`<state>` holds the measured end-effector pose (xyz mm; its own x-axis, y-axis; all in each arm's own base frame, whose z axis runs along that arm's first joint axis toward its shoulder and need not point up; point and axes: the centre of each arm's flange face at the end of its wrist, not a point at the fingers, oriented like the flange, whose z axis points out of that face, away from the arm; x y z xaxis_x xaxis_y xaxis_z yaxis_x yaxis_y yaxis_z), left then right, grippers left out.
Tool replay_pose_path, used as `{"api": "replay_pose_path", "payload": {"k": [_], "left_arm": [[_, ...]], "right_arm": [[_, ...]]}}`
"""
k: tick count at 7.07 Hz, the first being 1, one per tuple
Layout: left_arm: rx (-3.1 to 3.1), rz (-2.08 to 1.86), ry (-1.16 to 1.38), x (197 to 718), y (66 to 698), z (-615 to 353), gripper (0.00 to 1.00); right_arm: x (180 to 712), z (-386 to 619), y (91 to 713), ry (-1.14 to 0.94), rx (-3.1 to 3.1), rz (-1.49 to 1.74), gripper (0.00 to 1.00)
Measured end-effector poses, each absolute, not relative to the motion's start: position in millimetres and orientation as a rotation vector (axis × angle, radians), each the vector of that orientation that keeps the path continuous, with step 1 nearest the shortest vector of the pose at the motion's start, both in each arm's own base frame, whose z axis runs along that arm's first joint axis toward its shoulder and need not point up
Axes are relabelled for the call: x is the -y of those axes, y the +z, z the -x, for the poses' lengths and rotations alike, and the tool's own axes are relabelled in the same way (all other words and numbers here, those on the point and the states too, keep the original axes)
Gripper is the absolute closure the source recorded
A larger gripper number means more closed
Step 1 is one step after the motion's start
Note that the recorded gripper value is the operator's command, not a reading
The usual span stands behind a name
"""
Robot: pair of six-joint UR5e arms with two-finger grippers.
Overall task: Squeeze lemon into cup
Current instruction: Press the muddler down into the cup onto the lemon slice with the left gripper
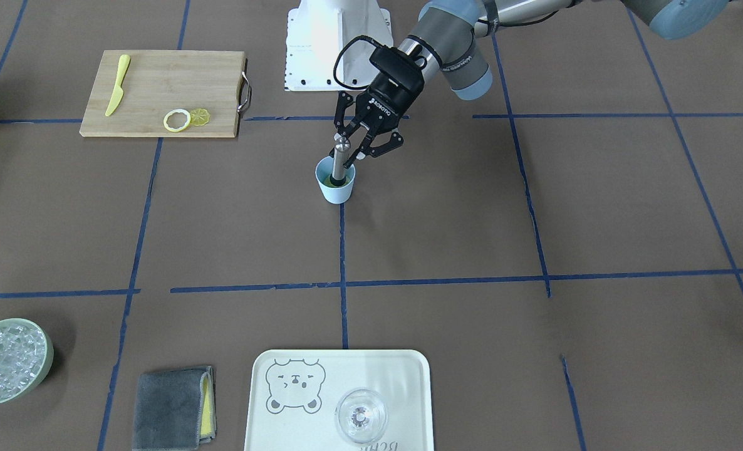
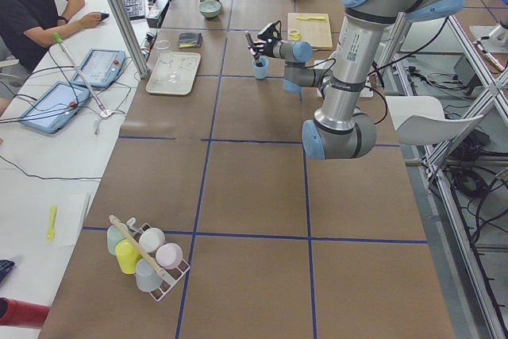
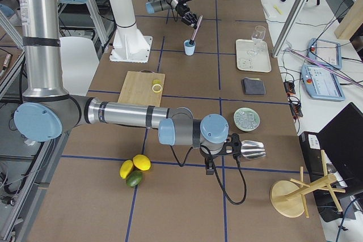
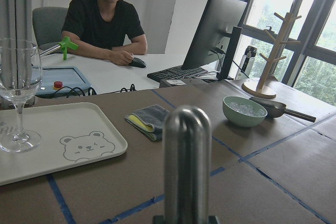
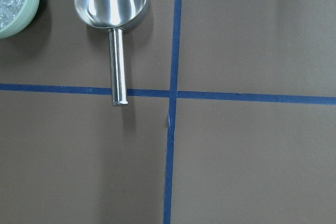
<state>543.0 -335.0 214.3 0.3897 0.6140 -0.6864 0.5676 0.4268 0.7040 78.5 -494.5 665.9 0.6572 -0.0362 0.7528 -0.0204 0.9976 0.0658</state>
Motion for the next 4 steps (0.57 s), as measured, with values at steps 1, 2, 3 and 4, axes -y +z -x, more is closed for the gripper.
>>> {"api": "replay_pose_path", "payload": {"k": [1,2,3,4], "left_arm": [[-1.261,-1.215,0.047,333.0,215.6,-551.2,1.0],[-1.262,-1.21,0.052,330.8,216.3,-556.0,1.0],[-1.262,-1.208,0.056,329.4,216.9,-558.0,1.0],[-1.264,-1.209,0.057,328.6,215.7,-556.9,1.0]], "right_arm": [[494.8,-78.5,665.4,-0.009,0.854,-0.072,0.0],[495.1,-78.5,665.0,-0.01,0.854,-0.072,0.0],[495.8,-78.8,663.6,-0.011,0.854,-0.075,0.0],[495.8,-79.0,661.7,-0.011,0.854,-0.079,0.0]]}}
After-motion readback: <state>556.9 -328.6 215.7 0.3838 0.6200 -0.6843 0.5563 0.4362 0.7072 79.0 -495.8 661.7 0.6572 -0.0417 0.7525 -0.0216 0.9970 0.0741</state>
